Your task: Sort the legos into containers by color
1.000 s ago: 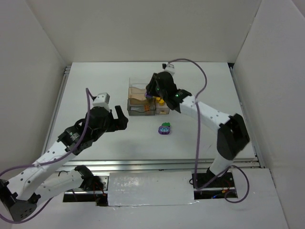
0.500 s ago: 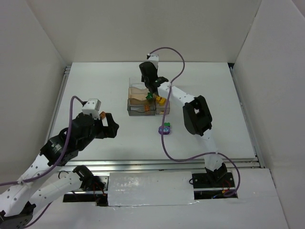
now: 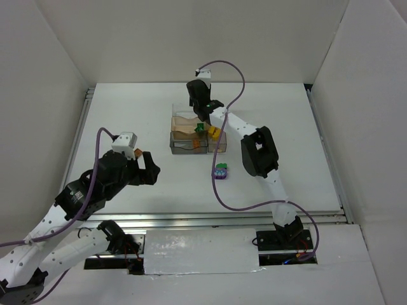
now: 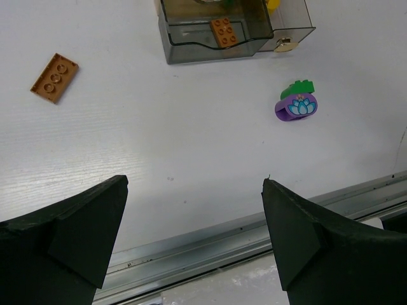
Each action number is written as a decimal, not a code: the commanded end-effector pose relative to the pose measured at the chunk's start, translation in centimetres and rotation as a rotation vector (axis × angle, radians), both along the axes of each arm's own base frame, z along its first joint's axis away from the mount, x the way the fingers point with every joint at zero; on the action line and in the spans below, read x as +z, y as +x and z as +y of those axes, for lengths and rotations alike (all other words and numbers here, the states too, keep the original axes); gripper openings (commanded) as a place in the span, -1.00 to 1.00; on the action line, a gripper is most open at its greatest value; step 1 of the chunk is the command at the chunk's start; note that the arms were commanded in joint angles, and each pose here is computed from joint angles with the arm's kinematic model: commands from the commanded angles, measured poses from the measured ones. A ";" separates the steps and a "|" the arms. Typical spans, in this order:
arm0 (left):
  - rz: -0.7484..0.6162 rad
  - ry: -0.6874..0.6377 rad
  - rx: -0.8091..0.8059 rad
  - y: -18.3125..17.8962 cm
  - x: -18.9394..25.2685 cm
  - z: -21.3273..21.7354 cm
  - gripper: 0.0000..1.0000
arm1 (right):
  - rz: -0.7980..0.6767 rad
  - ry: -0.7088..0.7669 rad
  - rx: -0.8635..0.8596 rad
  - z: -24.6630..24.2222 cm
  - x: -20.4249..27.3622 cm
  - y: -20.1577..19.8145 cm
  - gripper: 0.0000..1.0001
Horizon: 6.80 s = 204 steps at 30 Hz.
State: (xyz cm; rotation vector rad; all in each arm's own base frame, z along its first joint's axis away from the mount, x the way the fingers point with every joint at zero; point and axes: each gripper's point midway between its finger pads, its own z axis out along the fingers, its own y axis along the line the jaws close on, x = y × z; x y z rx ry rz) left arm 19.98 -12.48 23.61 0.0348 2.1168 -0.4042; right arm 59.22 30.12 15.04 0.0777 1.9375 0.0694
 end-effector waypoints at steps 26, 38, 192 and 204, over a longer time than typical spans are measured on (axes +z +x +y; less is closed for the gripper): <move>0.069 0.006 0.009 2.1 -1.3 -1.2 0.99 | 0.163 0.292 0.007 -10.7 8.7 -23.9 0.99; 0.262 0.081 -0.125 7.0 -8.5 -17.2 0.99 | 0.046 0.421 -0.055 -19.9 15.6 -35.7 0.99; -0.334 -0.709 -0.643 -8.1 19.2 -18.2 0.87 | -0.311 0.590 1.301 -6.5 26.7 -49.2 -1.00; -0.350 -0.756 -0.788 -10.0 20.0 -19.8 0.63 | -0.312 0.660 1.398 -6.0 27.8 -50.6 -1.00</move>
